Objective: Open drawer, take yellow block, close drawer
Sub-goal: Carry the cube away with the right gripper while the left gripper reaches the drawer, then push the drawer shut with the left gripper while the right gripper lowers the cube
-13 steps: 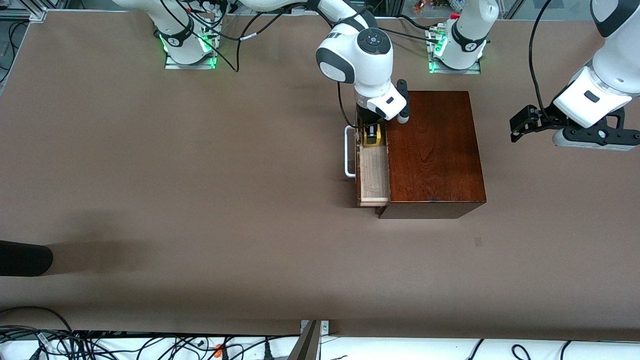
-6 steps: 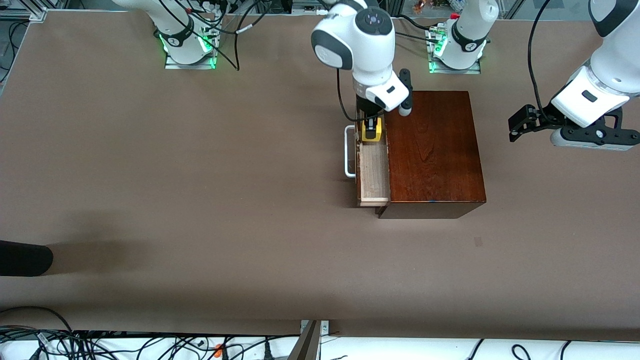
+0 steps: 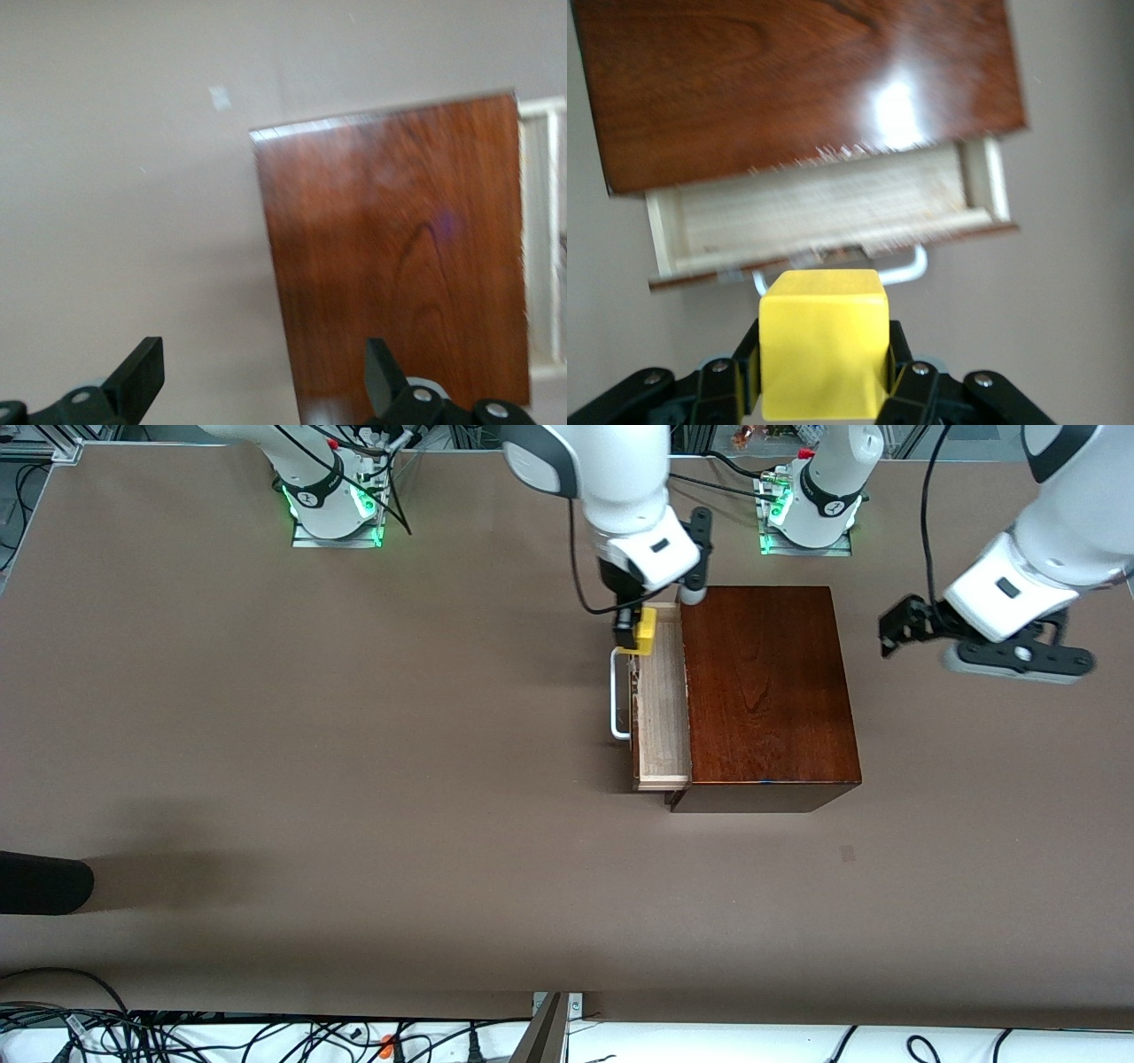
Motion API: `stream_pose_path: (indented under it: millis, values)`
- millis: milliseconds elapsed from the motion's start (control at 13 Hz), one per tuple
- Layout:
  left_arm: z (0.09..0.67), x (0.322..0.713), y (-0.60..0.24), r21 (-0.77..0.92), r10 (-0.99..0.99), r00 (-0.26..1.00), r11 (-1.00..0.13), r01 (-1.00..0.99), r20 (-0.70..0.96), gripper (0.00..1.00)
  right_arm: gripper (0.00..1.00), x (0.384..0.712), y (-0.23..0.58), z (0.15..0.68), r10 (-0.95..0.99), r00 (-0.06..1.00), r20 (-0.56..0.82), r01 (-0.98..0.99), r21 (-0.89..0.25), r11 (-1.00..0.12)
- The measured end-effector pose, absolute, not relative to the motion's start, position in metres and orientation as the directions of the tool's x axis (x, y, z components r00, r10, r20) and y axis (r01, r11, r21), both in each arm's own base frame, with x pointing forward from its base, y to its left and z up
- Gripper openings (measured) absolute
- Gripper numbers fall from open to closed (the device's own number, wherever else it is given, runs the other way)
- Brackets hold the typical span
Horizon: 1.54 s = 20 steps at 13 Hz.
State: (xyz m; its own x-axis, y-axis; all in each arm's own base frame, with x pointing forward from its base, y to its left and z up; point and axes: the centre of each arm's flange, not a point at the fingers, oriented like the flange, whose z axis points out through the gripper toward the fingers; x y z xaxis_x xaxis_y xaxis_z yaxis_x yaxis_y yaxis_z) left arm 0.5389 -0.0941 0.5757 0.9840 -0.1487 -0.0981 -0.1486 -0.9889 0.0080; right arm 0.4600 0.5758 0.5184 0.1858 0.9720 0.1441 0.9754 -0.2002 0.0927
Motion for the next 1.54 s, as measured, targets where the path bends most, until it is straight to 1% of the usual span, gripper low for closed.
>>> stream_pose_path:
  millis: [154, 308, 538, 769, 1000, 1231, 1385, 1538]
  values:
    - [0.571, 0.532, -0.103, 0.030, -0.215, 0.965, -0.977, -0.213, -0.149, 1.00, 0.56, 0.489, 0.530, 0.551, 0.956, 0.258, 0.143, 0.959, 0.085, -0.271]
    - [0.560, 0.532, -0.110, 0.072, -0.327, 0.928, -0.945, -0.319, -0.177, 1.00, 0.56, 0.526, 0.472, 0.577, 0.930, 0.341, 0.140, 0.932, 0.079, -0.353]
    - [0.527, 0.536, -0.149, 0.169, -0.525, 0.825, -0.850, -0.498, -0.208, 1.00, 0.56, 0.572, 0.383, 0.606, 0.885, 0.446, 0.135, 0.886, 0.073, -0.457]
    - [0.479, 0.533, -0.220, 0.261, -0.689, 0.691, -0.724, -0.639, -0.219, 1.00, 0.56, 0.609, 0.287, 0.618, 0.838, 0.537, 0.098, 0.838, 0.051, -0.543]
    - [0.441, 0.532, -0.304, 0.292, -0.796, 0.596, -0.598, -0.746, -0.108, 1.00, 0.56, 0.635, 0.213, 0.617, 0.757, 0.648, 0.080, 0.758, 0.034, -0.652]
    - [0.415, 0.532, -0.368, 0.280, -0.877, 0.472, -0.433, -0.857, 0.087, 1.00, 0.56, 0.648, 0.156, 0.603, 0.680, 0.731, 0.057, 0.681, -0.001, -0.732]
    - [0.401, 0.521, -0.414, 0.230, -0.906, 0.381, -0.338, -0.913, 0.184, 1.00, 0.56, 0.651, 0.127, 0.595, 0.642, 0.766, 0.035, 0.642, -0.010, -0.766]
    - [0.383, 0.501, -0.457, 0.143, -0.937, 0.275, -0.248, -0.958, 0.214, 1.00, 0.56, 0.655, 0.097, 0.584, 0.601, 0.799, 0.008, 0.601, -0.017, -0.799]
